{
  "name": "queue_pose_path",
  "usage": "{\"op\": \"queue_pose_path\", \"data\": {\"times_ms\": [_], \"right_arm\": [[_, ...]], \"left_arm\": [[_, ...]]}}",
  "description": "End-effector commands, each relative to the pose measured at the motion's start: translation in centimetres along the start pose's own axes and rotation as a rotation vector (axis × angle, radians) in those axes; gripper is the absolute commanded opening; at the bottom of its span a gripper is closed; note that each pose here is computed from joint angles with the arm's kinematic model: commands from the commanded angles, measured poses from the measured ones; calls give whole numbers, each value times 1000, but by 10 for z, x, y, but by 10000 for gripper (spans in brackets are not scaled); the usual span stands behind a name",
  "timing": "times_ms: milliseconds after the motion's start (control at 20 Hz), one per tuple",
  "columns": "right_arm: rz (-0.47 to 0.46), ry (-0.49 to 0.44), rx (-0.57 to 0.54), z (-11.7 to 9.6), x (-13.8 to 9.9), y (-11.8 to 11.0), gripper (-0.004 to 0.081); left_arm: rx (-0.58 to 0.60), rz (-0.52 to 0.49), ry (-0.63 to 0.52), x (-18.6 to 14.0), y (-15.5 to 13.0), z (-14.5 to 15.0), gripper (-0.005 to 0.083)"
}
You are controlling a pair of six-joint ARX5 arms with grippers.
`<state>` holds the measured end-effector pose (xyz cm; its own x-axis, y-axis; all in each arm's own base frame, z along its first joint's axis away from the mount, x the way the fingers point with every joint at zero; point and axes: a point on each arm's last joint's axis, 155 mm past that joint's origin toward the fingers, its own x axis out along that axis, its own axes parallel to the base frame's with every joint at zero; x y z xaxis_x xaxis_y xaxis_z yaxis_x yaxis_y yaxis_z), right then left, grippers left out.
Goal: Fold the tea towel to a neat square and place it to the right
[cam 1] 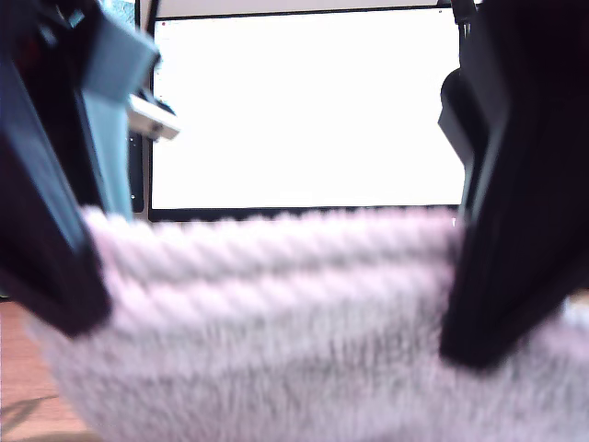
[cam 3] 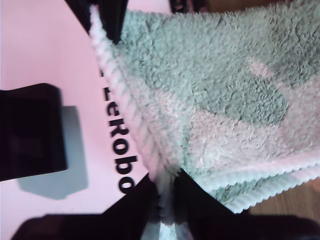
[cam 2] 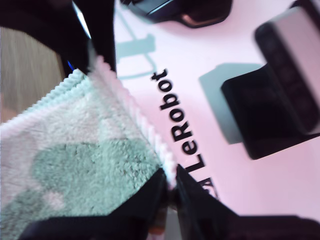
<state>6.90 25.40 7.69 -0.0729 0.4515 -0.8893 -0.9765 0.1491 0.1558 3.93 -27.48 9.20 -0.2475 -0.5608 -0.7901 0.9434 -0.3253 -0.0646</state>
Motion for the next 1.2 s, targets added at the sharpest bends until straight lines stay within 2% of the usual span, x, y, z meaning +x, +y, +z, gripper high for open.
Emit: {"op": "queue_pose_path", "data": {"times_ms": [0, 150, 400, 650, 850, 1150], "right_arm": [[1, 12, -10, 0, -3, 1, -12], [-62, -27, -33, 12, -5, -14, -12], [-131, -9, -2, 7, -3, -45, -12], [-177, -42, 23, 19, 3, -74, -12], [-227, -55, 28, 30, 7, -99, -12], [-267, -29, 43, 38, 18, -130, -12]], "left_arm": [[-18, -15, 16, -1, -7, -4, -24], [-15, 77, 31, -3, 15, -6, -24], [-36, 168, 44, -13, 43, -18, -24], [-85, 266, 19, -28, 77, -26, -24], [-135, 305, 32, -30, 100, -42, -24], [-148, 374, 12, -33, 132, -49, -24]]}}
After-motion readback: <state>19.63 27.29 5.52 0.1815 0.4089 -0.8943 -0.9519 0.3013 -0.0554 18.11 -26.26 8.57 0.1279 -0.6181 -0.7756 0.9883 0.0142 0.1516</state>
